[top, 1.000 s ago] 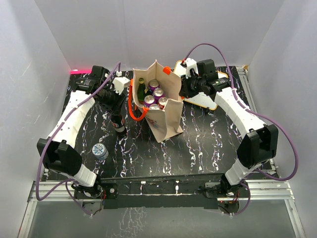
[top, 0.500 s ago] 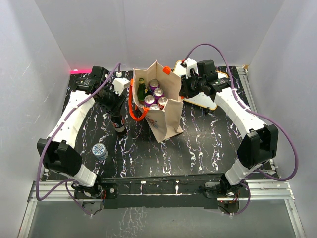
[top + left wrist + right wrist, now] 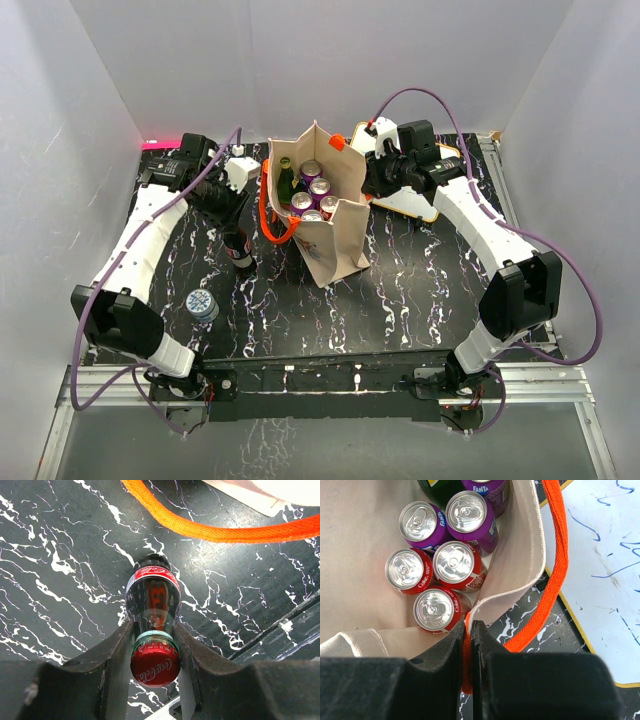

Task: Place the beverage into the canvas bag
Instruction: Pick up the drink from the center of the board.

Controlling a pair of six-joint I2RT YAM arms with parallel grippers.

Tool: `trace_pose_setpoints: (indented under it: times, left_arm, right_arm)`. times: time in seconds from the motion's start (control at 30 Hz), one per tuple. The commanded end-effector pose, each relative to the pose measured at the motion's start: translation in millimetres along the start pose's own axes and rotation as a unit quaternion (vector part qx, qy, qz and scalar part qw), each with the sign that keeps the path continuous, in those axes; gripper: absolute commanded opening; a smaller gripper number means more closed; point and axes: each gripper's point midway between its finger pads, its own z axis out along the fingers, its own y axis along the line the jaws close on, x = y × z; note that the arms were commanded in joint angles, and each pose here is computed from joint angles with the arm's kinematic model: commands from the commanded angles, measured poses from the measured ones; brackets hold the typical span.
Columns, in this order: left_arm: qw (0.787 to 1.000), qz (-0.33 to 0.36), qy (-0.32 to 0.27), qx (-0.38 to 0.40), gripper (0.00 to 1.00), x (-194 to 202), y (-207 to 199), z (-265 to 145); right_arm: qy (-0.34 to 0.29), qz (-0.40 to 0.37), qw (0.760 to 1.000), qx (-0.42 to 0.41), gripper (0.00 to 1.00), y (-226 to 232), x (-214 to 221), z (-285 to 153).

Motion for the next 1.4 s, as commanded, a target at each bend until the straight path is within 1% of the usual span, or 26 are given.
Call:
trace_pose_setpoints:
  times: [0.0, 0.13, 0.3, 0.37, 0.47, 0.6, 0.73, 0.83, 1.0, 1.23, 1.37]
  left_arm:
    - [0.999, 0.008, -0.047, 0.018, 0.00, -21, -10, -25]
    - [0.997, 0.017, -0.078, 0.017, 0.00, -40, -10, -38]
    - [0.993, 0.031, -0.111, -0.005, 0.00, -59, -4, -59]
    - [0.992, 0.032, -0.124, -0.022, 0.00, -65, 2, -70]
    - [0.988, 0.026, -0.146, -0.051, 0.00, -72, 16, -88]
    - [0.978, 0.018, -0.190, -0.085, 0.00, -89, 33, -119]
    - [0.964, 0.030, -0.244, -0.104, 0.00, -116, 38, -150]
    - [0.953, 0.038, -0.276, -0.117, 0.00, -133, 40, -169]
    - [0.931, 0.051, -0.337, -0.132, 0.00, -162, 40, -202]
    - [0.893, 0.062, -0.421, -0.148, 0.00, -199, 39, -245]
    - [0.879, 0.068, -0.454, -0.128, 0.00, -215, 33, -255]
  right_arm:
    - [-0.033, -0.022, 0.999, 0.014, 0.10, -5, -17, -7]
    - [-0.034, -0.025, 0.999, 0.010, 0.10, -3, -17, -7]
    - [-0.032, -0.038, 0.999, 0.007, 0.17, -4, -20, -7]
    - [-0.031, -0.042, 0.999, 0.008, 0.21, -5, -22, -7]
    - [-0.032, -0.049, 0.998, 0.005, 0.31, -4, -25, -7]
    - [-0.037, -0.062, 0.997, -0.002, 0.43, -2, -33, -9]
    - [-0.041, -0.074, 0.996, -0.004, 0.53, -3, -41, -9]
    - [-0.039, -0.081, 0.996, -0.003, 0.58, -4, -44, -8]
    - [-0.036, -0.088, 0.995, -0.001, 0.59, -5, -51, -10]
    - [-0.034, -0.109, 0.993, 0.003, 0.61, -6, -67, -20]
    - [-0.046, -0.138, 0.989, 0.014, 0.65, -7, -80, -31]
